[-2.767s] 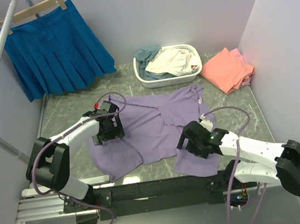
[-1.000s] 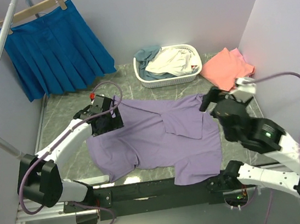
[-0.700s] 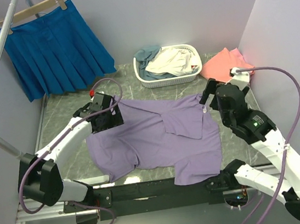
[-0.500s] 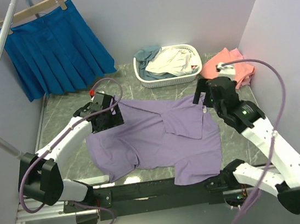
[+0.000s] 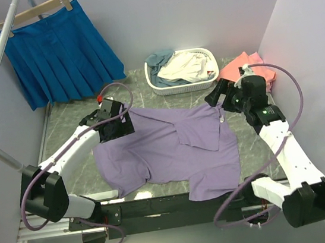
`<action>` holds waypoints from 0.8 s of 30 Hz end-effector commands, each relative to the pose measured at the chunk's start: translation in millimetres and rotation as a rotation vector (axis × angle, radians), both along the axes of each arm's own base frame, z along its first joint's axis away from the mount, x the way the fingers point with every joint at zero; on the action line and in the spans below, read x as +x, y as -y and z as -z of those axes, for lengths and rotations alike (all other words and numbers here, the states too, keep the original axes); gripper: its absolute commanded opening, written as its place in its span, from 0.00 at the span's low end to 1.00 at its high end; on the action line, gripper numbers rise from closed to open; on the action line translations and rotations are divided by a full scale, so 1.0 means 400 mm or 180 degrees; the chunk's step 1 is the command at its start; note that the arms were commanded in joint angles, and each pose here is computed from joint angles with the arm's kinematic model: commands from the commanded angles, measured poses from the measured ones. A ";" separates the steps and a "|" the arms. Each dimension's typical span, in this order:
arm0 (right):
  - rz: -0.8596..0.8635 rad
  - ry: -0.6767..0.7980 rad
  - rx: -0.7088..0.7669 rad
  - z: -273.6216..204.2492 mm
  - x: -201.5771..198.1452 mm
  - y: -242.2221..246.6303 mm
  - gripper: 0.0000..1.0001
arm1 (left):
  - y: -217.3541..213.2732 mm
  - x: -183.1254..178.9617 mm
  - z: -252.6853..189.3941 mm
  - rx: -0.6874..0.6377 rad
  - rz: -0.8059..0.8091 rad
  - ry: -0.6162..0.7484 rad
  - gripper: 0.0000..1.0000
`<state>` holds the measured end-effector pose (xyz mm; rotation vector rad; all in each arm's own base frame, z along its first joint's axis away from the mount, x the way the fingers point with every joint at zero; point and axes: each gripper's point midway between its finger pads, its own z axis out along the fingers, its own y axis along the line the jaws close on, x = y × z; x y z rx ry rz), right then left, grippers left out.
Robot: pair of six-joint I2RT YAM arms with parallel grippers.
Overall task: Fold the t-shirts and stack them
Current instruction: Fold the tshirt
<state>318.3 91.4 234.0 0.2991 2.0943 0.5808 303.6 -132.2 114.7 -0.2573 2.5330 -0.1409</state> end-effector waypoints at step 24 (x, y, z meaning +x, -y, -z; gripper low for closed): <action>0.0595 -0.0438 0.0089 0.114 0.164 0.146 1.00 | -0.123 0.082 -0.226 0.0131 -0.0772 0.0972 0.99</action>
